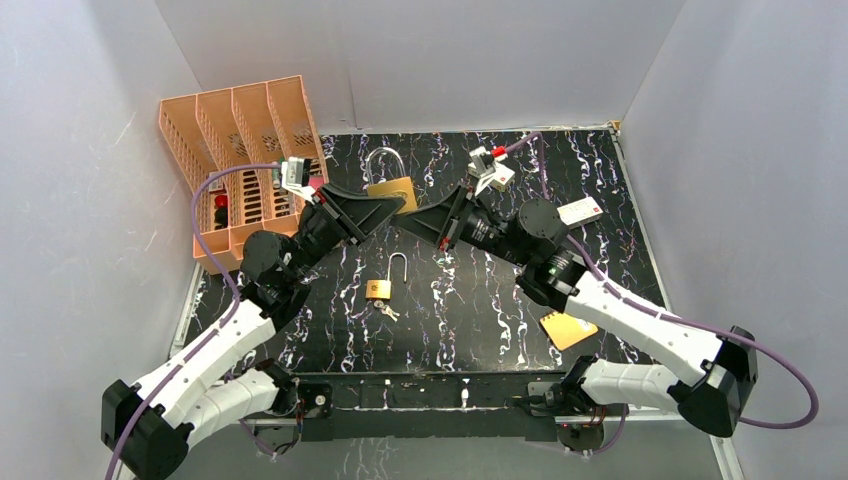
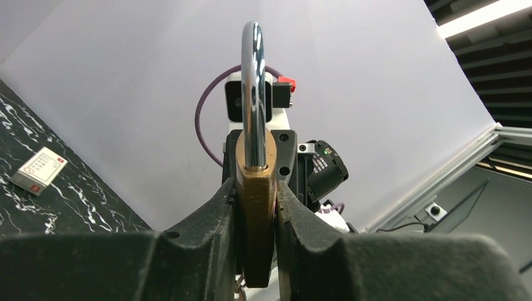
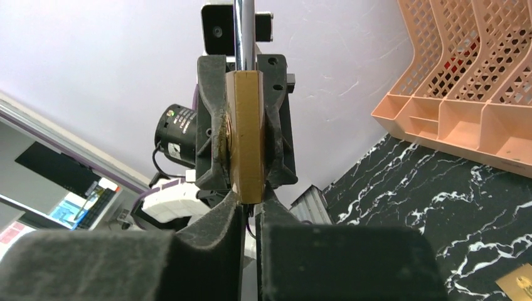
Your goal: Unlock with the key
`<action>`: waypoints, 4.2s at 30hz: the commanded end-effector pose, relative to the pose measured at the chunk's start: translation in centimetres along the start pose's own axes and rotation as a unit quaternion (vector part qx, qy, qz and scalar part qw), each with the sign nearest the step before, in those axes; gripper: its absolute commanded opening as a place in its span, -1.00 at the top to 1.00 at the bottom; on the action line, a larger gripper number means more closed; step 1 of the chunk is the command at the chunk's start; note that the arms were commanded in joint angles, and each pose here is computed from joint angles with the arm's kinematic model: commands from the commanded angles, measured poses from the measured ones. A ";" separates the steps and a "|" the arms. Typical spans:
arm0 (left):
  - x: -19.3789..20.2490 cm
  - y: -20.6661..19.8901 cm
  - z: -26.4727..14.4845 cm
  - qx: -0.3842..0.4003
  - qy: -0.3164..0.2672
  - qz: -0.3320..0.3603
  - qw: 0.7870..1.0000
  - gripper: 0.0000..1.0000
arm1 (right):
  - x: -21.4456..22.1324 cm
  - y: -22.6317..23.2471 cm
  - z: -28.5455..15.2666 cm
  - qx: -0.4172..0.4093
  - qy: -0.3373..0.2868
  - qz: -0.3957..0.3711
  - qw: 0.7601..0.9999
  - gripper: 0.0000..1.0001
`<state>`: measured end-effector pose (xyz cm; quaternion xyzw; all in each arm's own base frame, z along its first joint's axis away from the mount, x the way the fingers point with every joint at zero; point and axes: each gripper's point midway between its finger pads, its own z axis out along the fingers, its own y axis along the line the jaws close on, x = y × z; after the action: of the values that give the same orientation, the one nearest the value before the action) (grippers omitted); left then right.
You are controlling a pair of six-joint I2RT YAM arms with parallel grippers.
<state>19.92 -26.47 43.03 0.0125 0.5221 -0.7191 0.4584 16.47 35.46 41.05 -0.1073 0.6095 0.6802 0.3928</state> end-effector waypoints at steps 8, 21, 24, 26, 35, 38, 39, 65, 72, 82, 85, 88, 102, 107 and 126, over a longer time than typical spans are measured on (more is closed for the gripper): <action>-1.9 -5.6 -1.1 0.109 -0.049 0.041 0.992 1.00 | -3.1 7.1 -0.7 -0.162 -0.063 -0.004 0.985 1.00; -3.5 -12.0 -0.6 0.289 -0.071 0.062 0.953 1.00 | -4.7 15.5 -3.0 -0.364 -0.043 0.030 0.930 1.00; -3.9 -12.5 -0.7 0.303 -0.082 0.068 0.947 1.00 | -4.4 16.3 -3.4 -0.379 -0.037 0.030 0.924 1.00; -4.1 -12.9 -0.9 0.315 -0.091 0.070 0.942 1.00 | -3.9 17.1 -3.9 -0.397 -0.028 0.031 0.917 1.00; -4.3 -14.2 -0.4 0.365 -0.089 0.073 0.924 1.00 | -1.8 20.8 -3.9 -0.457 0.018 0.034 0.889 1.00; -4.3 -14.4 -0.2 0.380 -0.084 0.075 0.918 1.00 | -1.3 21.4 -3.7 -0.470 0.033 0.036 0.881 1.00; -4.2 -14.5 -0.1 0.381 -0.081 0.076 0.918 1.00 | -1.1 21.5 -3.7 -0.474 0.038 0.036 0.879 1.00; -1.1 -8.9 -3.3 0.134 -0.010 0.212 0.968 1.00 | -3.2 10.3 -5.3 0.017 0.108 -0.284 0.953 -0.83; 3.2 -4.2 -3.2 0.060 0.148 0.217 0.963 1.00 | -5.7 8.2 -1.5 0.096 0.121 -0.330 0.931 -0.87; 4.2 -2.6 -4.0 0.027 0.198 0.243 0.949 1.00 | -5.4 3.9 0.4 0.181 0.151 -0.338 0.911 -0.76; 4.3 -2.4 -4.0 0.025 0.200 0.248 0.947 1.00 | -4.6 2.5 0.4 0.201 0.173 -0.336 0.904 -0.63; 4.3 -2.3 -4.1 0.025 0.202 0.252 0.946 1.00 | -4.3 1.3 0.4 0.221 0.185 -0.335 0.897 -0.46; 4.1 -1.1 -4.1 0.009 0.205 0.287 0.936 1.00 | -4.4 -2.5 -1.4 0.336 0.161 -0.283 0.884 1.00; 2.8 1.6 -4.1 -0.047 0.182 0.334 0.924 1.00 | -4.8 -3.4 -2.8 0.397 0.126 -0.222 0.882 1.00; 7.6 -1.6 -6.2 0.076 0.293 0.264 0.916 1.00 | -6.9 2.4 -1.8 0.233 0.160 -0.388 0.877 0.23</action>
<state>15.11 -26.54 32.90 0.3363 0.6413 -0.5212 0.4517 18.52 29.68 44.27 -0.3002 0.7659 0.2774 0.4963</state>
